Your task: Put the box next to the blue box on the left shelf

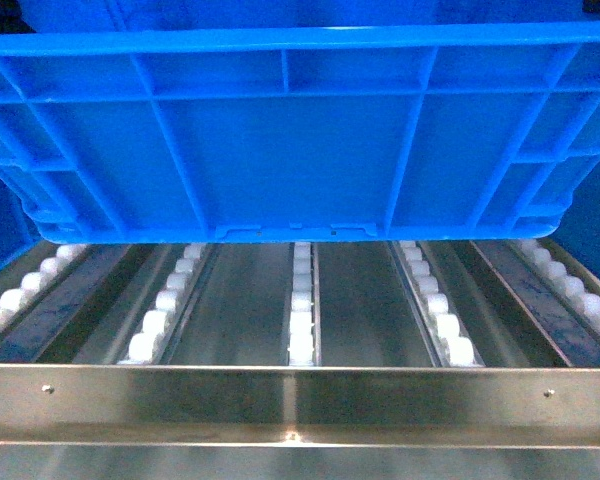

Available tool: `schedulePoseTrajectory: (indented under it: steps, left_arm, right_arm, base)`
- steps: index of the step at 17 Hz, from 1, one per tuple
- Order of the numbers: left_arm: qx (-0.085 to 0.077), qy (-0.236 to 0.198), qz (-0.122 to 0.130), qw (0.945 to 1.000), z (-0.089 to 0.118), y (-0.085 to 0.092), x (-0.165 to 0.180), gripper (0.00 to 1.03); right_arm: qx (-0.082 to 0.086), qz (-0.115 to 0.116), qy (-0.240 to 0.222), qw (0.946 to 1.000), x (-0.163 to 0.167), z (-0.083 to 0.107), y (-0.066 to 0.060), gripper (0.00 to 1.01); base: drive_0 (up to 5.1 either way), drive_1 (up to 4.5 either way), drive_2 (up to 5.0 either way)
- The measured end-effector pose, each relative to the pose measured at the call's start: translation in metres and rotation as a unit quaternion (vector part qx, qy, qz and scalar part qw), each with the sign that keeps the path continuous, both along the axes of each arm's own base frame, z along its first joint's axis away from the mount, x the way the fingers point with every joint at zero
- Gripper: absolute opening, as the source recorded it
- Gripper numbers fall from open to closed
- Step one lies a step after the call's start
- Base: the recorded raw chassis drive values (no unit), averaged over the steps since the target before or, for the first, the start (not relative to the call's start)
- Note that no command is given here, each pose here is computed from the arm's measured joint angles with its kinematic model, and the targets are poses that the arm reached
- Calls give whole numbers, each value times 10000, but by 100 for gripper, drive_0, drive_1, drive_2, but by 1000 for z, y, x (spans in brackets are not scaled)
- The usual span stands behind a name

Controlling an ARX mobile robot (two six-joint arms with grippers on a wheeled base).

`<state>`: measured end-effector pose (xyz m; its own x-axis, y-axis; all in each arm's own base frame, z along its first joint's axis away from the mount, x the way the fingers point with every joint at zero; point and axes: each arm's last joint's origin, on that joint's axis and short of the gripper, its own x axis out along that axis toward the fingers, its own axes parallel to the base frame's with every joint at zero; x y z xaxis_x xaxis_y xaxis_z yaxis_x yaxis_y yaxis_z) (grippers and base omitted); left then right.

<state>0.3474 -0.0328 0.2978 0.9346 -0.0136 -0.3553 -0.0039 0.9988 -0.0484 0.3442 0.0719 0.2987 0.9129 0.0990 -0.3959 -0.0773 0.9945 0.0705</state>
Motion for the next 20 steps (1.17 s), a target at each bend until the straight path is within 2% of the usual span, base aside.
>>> schedulePoseTrajectory:
  steps: [4,20]
  left_arm:
    - [4,-4,0,10000,0,0,0,19]
    - [10,19,5,10000,-1,0,1,19]
  right_arm:
    - [-1,2,9,10000,0,0,0,8]
    - [4,12,34,10000,1,-2,0,8]
  base:
    - [0,420,-421]
    - [0,0,0]
